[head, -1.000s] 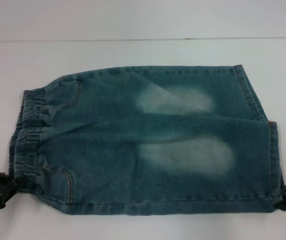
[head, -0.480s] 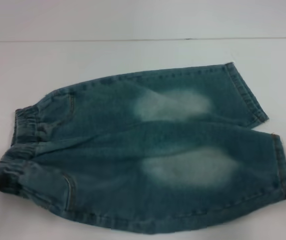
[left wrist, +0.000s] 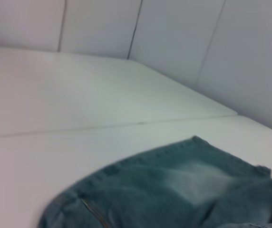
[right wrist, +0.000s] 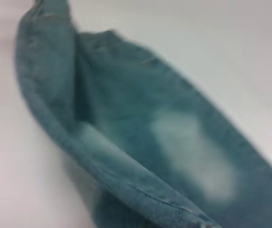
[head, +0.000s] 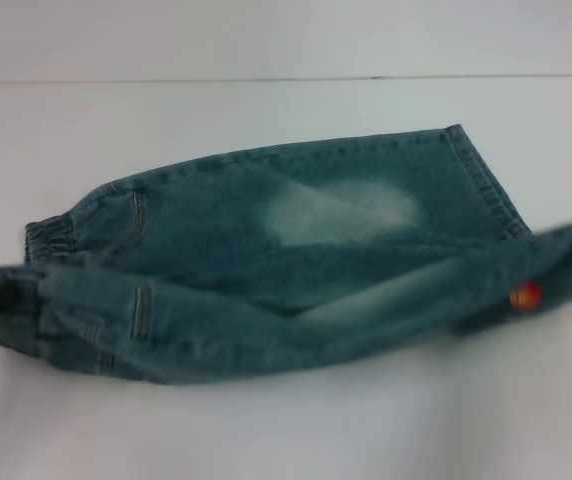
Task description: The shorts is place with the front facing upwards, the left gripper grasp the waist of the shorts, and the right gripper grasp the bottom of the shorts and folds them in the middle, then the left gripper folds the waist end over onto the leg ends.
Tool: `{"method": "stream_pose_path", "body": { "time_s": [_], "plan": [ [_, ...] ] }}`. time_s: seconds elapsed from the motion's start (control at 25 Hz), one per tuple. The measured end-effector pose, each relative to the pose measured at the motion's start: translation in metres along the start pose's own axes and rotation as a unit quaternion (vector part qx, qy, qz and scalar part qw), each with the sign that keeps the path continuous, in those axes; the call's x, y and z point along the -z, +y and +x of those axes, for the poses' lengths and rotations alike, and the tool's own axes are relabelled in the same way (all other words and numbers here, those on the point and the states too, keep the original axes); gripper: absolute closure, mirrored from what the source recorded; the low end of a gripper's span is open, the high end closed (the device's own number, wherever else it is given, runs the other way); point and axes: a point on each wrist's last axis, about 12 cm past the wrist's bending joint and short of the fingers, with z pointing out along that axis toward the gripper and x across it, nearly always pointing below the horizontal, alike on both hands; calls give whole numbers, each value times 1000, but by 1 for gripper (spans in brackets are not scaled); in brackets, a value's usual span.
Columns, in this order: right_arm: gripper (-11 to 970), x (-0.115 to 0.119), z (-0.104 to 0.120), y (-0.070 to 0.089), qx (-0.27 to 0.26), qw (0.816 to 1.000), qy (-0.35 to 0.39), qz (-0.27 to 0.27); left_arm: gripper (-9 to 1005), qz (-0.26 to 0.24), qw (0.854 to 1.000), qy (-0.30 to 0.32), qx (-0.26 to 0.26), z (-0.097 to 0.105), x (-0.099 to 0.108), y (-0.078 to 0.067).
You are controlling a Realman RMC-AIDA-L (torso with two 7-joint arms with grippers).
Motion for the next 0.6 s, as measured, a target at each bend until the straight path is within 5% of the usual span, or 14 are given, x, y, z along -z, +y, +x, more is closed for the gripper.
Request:
{"method": "stream_pose_path", "body": {
  "time_s": [0.6],
  "plan": [
    [952,-58,-11,-61,-96,979,-55,172,941,-85,996,-40,0,-26,-63,34]
  ]
}}
